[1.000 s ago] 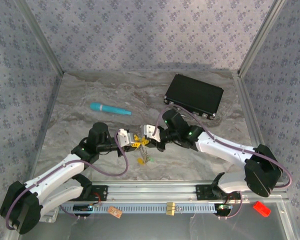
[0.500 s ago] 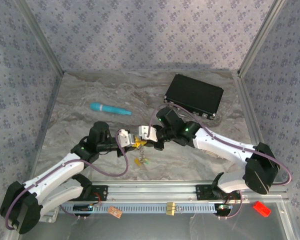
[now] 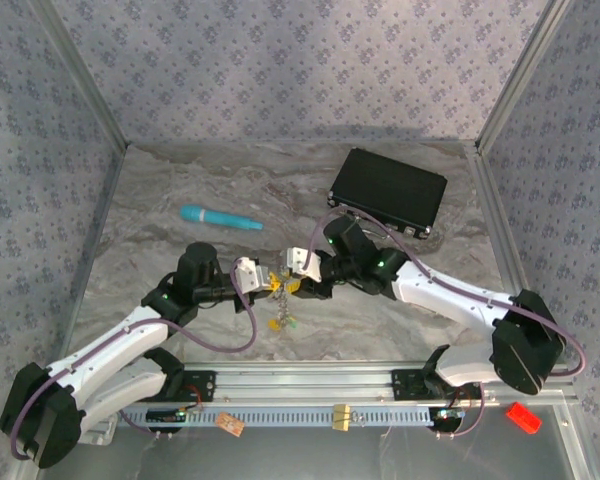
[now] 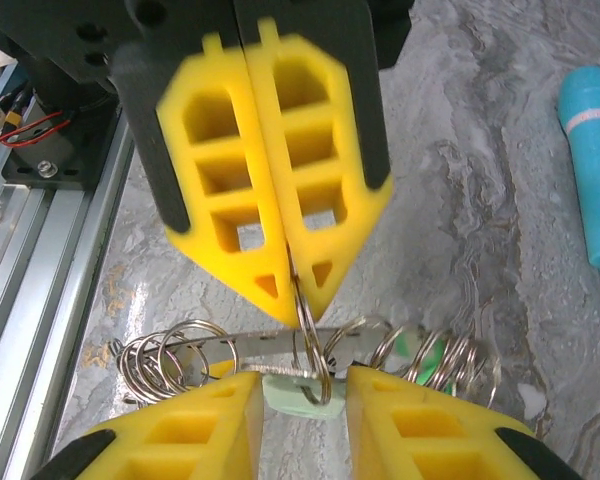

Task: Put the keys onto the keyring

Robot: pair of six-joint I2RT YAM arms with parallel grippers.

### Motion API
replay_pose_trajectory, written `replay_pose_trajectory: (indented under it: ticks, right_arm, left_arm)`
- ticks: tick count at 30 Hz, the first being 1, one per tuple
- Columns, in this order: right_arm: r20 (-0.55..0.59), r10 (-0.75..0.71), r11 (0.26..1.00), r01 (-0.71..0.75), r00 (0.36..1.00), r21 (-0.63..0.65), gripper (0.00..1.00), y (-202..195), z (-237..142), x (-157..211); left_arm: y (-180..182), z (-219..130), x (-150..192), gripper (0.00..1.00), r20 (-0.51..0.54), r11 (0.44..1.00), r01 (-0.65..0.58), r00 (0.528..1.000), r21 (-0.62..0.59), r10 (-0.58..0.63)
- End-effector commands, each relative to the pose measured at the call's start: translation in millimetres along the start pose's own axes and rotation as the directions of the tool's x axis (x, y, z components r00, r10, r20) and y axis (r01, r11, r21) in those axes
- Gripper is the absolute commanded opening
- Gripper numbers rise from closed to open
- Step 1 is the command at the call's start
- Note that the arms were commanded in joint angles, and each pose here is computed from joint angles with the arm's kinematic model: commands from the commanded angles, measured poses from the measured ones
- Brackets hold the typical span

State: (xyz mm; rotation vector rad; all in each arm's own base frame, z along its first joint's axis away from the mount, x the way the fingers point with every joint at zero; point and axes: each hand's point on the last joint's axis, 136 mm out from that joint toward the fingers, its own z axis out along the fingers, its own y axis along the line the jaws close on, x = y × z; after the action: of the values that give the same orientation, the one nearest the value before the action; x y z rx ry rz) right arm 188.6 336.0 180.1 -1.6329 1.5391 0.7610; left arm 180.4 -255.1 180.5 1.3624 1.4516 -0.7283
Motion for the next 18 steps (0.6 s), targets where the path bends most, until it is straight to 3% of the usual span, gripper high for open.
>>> replay_pose_trajectory:
  ticks: [1,13,18]
  right_arm:
    - [0.052,0.027,1.0,-0.028,0.998,0.009,0.29,0.8,-5.1,-7.4]
    - [0.076,0.032,0.999,-0.035,0.997,0.04,0.26,-3.9,-12.8,-14.2]
    - [0.075,0.028,0.999,-0.031,0.997,0.038,0.12,-5.2,-11.5,-15.6]
  left_arm:
    - [1.8,-2.0,-16.8,0.0,0.068,0.999,-0.037,0.997,-0.012,0.038]
    - [0.4,-1.6,-14.9,0.0,0.058,0.999,-0.041,0.997,-0.003,0.042]
    - [0.3,-1.7,-15.4,0.0,0.059,0.999,-0.044,0.997,-0.002,0.044]
